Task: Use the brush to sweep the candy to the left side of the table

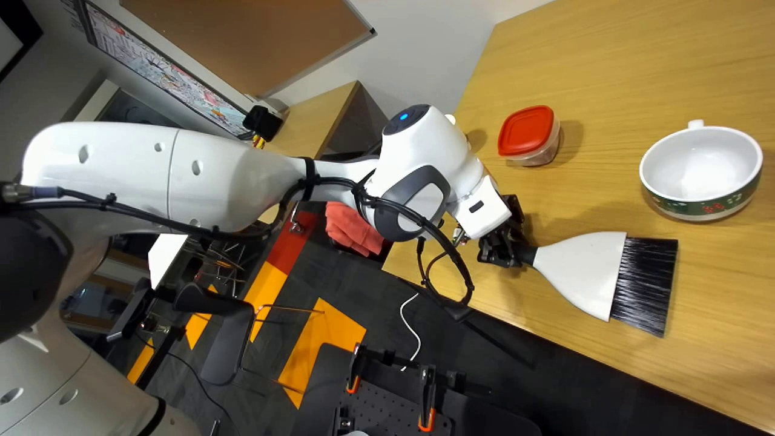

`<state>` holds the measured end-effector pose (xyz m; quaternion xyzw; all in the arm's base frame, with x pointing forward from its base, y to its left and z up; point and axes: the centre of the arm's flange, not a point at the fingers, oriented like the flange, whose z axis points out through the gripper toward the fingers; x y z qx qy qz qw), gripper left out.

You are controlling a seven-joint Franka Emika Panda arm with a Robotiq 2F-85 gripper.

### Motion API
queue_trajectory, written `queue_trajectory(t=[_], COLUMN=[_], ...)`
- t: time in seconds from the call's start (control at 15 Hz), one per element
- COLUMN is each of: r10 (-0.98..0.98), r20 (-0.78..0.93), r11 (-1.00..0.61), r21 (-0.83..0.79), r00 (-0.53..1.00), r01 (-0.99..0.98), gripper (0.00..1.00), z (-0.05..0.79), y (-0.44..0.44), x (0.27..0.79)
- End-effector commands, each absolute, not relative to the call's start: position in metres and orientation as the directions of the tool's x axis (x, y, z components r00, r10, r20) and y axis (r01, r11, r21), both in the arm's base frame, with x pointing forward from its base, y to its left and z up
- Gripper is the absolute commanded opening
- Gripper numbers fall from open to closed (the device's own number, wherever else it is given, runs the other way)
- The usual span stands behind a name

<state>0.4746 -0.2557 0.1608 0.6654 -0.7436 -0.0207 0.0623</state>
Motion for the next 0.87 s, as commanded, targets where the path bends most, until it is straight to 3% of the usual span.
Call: queue_trajectory(t=[0.0, 0.2, 0.8], r10=[-0.988, -0.99, -0.995], r20=[0.078, 0.076, -0.081], r11=[0.139, 0.127, -0.062], r21=[0.093, 0.054, 0.03], r00=[-0.132, -0.122, 0.06], r01=[-0.986, -0.99, -0.998], gripper=[0.78, 0.99, 1.0], z=[0.17, 0.199, 0.306], y=[-0.248, -0.245, -0.234], x=[0.478, 0.477, 0.469])
